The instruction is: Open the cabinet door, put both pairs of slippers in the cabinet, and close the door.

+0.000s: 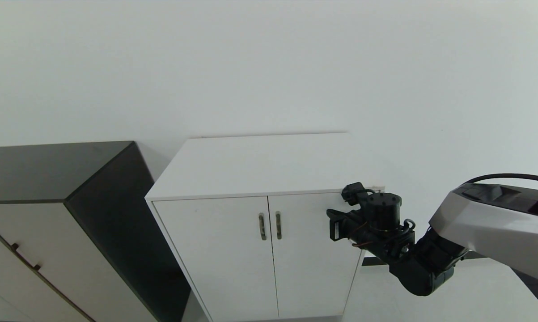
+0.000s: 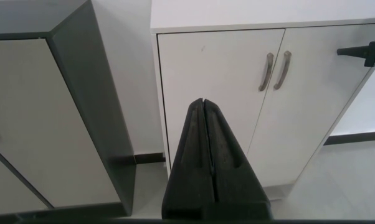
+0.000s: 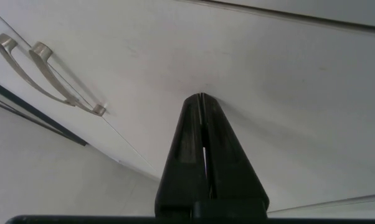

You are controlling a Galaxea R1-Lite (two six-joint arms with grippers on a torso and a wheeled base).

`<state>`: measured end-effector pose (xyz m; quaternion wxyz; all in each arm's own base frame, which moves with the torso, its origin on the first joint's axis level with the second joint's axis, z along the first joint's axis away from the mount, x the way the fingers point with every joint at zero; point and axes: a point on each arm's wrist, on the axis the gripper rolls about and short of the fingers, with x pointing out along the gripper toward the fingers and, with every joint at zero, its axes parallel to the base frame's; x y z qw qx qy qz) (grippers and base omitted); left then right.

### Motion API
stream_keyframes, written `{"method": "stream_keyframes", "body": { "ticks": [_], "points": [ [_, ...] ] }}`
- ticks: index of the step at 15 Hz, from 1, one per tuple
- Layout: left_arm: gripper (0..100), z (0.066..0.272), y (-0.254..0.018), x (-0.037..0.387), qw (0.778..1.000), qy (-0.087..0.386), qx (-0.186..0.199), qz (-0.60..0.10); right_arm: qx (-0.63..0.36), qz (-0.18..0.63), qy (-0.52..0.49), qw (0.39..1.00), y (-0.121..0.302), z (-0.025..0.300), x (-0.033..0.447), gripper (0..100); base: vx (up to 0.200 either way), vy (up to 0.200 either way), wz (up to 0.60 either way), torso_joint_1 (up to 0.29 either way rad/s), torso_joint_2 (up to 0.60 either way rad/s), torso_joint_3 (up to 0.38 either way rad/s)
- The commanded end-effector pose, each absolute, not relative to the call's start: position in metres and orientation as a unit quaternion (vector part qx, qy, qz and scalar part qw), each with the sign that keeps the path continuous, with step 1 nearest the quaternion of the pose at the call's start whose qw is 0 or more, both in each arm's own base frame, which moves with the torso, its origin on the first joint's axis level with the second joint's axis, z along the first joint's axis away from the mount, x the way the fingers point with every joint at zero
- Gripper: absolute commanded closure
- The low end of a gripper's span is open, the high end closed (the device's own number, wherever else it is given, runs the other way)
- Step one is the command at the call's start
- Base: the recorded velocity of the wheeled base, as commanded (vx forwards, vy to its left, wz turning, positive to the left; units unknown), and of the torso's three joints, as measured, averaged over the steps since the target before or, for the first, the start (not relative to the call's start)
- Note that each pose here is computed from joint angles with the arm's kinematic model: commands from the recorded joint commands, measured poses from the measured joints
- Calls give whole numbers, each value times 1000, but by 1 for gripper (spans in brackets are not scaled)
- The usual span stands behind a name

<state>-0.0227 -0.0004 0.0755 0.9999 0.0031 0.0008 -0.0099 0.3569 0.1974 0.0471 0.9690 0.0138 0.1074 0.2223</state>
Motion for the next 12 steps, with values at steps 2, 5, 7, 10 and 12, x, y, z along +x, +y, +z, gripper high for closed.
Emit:
{"method": "stream_keyframes", "body": {
  "ticks": [2, 5, 7, 10, 12],
  "points": [
    [100, 76, 0, -23, 1000, 1, 3, -10, 14, 220, 107, 969, 197, 46, 357, 100, 0, 0, 0, 0, 0, 0],
    [100, 76, 0, -23, 1000, 1, 2, -10, 10, 225, 112, 968, 196, 45, 349, 100, 0, 0, 0, 0, 0, 0],
    [100, 76, 0, -23, 1000, 1, 2, -10, 11, 231, 106, 967, 196, 50, 338, 100, 0, 0, 0, 0, 0, 0],
    [100, 76, 0, -23, 1000, 0, 2, -10, 13, 245, 92, 965, 195, 73, 316, 100, 0, 0, 0, 0, 0, 0],
    [100, 76, 0, -23, 1000, 1, 2, -11, 16, 254, 78, 964, 193, 91, 300, 100, 0, 0, 0, 0, 0, 0]
  ]
}}
